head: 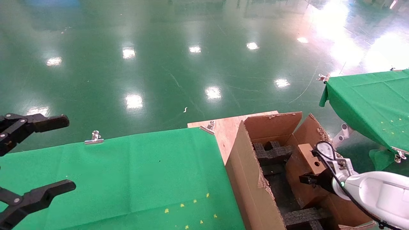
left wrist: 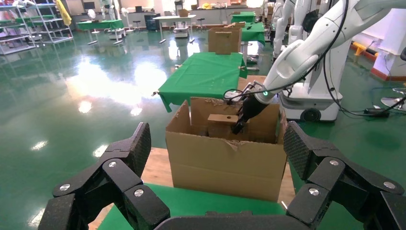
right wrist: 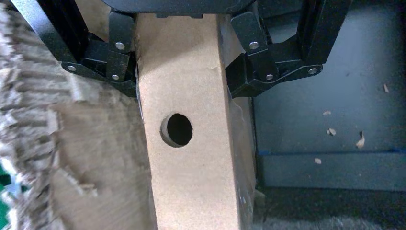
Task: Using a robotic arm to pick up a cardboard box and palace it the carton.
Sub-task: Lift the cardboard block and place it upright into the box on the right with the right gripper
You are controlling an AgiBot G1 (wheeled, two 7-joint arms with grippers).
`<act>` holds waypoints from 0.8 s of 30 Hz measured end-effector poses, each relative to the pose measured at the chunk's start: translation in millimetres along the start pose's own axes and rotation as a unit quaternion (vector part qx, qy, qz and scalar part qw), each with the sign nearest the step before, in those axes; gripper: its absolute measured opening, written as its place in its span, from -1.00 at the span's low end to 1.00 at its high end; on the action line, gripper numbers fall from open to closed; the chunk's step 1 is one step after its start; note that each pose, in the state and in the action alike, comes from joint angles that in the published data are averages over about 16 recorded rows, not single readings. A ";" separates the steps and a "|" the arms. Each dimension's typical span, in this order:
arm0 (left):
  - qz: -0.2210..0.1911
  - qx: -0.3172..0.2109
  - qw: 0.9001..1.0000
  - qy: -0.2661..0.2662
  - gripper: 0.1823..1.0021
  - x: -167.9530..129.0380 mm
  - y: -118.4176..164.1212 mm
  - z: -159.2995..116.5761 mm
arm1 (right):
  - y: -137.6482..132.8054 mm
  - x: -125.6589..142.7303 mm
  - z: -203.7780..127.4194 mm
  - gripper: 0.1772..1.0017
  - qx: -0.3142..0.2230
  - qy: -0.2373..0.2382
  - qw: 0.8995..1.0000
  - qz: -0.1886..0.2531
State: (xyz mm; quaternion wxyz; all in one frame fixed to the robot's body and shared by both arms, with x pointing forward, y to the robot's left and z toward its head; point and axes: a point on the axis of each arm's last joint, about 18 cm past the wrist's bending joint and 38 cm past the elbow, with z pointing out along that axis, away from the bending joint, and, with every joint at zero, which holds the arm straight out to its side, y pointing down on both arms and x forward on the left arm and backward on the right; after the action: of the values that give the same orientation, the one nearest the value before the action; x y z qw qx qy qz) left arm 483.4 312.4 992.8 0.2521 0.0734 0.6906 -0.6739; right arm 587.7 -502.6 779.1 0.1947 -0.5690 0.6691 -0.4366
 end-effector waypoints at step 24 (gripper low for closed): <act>0.000 0.000 1.000 0.000 1.00 0.0 0.0 0.0 | 33.5 -14.2 8.9 -0.68 -0.040 -0.015 0.999 -0.011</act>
State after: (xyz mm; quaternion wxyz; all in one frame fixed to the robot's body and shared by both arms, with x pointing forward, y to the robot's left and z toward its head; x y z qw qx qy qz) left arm 483.4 312.5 992.8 0.2521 0.0732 0.6906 -0.6739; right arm 578.5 -493.6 743.9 0.1771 -0.5898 0.6770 -0.4030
